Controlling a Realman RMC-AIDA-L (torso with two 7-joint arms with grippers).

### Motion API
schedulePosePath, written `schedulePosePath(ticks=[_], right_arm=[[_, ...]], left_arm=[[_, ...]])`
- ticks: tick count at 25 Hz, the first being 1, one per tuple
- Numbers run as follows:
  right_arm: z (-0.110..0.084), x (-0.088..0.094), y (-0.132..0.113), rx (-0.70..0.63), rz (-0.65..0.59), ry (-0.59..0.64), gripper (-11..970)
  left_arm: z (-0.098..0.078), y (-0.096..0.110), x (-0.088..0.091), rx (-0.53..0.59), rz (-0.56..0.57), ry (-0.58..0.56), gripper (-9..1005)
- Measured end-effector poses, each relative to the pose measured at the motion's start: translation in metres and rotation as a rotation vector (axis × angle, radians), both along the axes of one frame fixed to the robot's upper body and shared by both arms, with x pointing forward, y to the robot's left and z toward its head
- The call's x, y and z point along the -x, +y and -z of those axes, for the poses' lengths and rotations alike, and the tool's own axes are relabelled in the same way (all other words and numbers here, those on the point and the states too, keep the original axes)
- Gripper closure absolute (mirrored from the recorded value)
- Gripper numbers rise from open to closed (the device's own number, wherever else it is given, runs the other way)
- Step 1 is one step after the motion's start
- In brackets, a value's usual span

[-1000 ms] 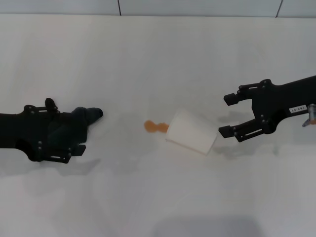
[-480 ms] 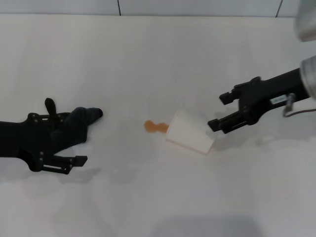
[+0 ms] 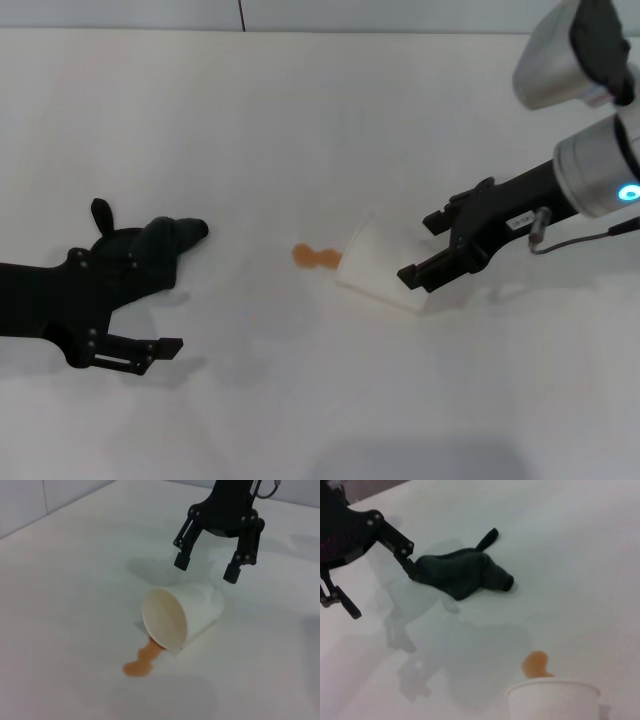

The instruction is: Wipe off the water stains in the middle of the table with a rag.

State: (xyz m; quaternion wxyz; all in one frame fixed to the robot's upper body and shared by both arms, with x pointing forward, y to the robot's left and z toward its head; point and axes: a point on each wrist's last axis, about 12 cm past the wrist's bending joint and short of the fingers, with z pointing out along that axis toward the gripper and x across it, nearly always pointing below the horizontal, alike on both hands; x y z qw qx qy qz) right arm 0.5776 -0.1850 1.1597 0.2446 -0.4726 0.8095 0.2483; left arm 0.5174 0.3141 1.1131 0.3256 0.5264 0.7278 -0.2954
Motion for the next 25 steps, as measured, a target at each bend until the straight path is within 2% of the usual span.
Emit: schedulePosePath(ticks=[13, 25], right_arm=[[0.014, 0.0, 0.016, 0.036, 0.016, -0.025, 116], [0.029, -0.002, 0.023, 0.091, 0.018, -0.027, 124]], left_arm=[[0.008, -0.001, 0.007, 0.0, -0.011, 0.015, 117], [0.009, -0.004, 0.006, 0.002, -0.007, 0.012, 117]])
